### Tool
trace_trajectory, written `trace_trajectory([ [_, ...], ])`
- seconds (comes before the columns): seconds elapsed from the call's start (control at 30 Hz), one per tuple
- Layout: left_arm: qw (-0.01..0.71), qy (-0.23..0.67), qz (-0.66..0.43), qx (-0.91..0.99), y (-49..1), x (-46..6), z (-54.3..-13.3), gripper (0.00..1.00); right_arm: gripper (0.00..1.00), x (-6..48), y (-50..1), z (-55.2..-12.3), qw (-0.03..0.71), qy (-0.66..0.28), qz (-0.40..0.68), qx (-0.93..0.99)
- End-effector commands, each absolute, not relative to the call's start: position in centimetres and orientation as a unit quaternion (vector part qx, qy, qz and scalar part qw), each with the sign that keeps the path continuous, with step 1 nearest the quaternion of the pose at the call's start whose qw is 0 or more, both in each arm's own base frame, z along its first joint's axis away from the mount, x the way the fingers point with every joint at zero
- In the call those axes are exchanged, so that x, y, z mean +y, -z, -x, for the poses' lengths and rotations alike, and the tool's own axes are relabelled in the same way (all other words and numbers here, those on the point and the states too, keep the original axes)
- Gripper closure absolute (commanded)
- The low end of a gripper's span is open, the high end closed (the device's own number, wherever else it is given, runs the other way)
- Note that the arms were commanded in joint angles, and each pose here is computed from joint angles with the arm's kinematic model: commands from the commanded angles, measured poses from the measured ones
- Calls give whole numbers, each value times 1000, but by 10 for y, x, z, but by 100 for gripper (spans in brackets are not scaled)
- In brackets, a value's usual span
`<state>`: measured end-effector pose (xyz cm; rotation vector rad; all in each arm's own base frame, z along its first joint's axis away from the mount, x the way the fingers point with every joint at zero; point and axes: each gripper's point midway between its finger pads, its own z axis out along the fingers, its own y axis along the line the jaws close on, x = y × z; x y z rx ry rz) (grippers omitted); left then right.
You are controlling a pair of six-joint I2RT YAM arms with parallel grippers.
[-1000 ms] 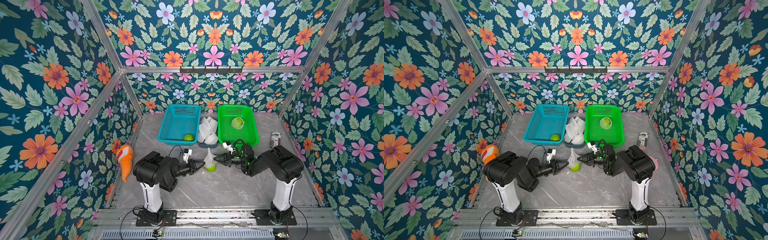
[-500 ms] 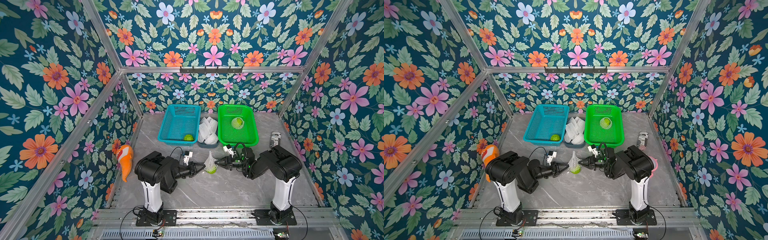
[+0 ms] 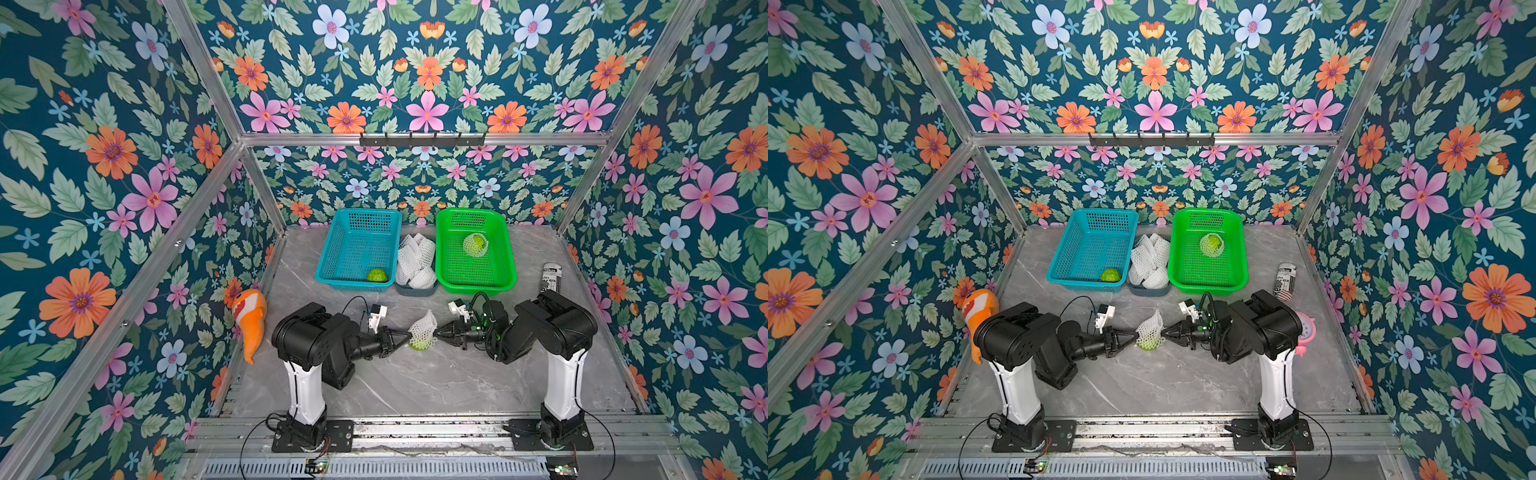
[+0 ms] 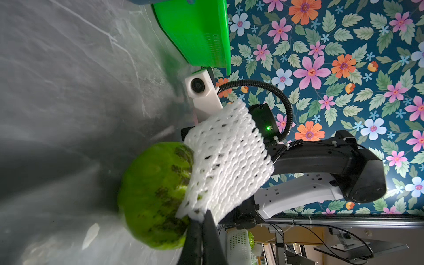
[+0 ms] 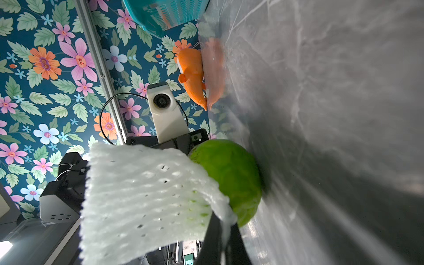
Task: Sleeve custard apples in foam nets
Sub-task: Put on the foam net on the custard apple.
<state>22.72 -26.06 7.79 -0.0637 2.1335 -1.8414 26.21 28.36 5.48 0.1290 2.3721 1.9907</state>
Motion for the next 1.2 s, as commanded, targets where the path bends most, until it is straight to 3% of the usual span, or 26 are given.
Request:
trace_trajectory([
  [0.0, 185, 655, -7, 733, -89, -260, -224, 100, 100, 288, -60, -261, 37, -643, -22, 764],
  [1.17, 157, 633, 0, 758, -65, -244, -199, 100, 100, 299, -49, -250, 45, -596, 15, 801],
])
